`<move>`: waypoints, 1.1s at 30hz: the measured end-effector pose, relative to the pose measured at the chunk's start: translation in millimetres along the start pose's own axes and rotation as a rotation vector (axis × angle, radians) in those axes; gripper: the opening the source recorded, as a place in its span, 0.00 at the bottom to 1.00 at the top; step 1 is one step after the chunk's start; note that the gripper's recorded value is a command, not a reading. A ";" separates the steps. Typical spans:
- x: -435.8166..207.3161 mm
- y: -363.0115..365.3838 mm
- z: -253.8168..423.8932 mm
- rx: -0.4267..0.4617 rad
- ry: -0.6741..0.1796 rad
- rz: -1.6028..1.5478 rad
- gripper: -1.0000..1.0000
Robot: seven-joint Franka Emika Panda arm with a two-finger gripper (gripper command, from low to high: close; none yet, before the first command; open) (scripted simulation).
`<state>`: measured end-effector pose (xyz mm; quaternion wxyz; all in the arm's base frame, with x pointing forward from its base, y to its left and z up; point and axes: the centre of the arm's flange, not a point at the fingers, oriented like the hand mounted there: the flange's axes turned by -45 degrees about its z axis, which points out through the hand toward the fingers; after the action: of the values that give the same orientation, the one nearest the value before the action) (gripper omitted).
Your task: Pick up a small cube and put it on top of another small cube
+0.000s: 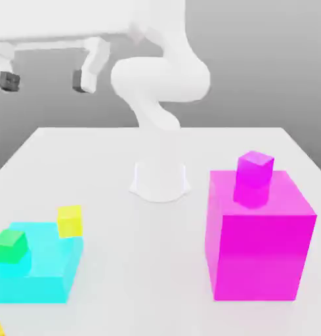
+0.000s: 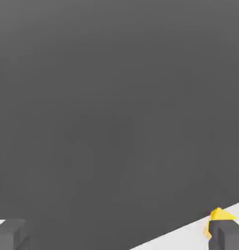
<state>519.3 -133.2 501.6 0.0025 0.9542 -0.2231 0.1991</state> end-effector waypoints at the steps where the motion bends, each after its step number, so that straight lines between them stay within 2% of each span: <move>1: 2.5 7.8 16.9 -0.010 -0.021 0.025 0.50; 9: 0.0 78.8 152.7 -0.090 -0.186 0.224 0.50; 17: -43.9 154.8 283.2 -0.164 -0.348 0.419 0.50; 21: -69.6 167.4 343.5 -0.172 -0.364 0.440 0.50; 22: -73.5 168.4 351.7 -0.172 -0.365 0.441 0.00; 28: -75.4 168.8 355.7 -0.171 -0.365 0.442 0.00; 33: -53.7 165.2 300.3 -0.172 -0.365 0.447 0.00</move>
<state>518.5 -287.3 190.8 -0.0005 0.8978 -0.4405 0.0004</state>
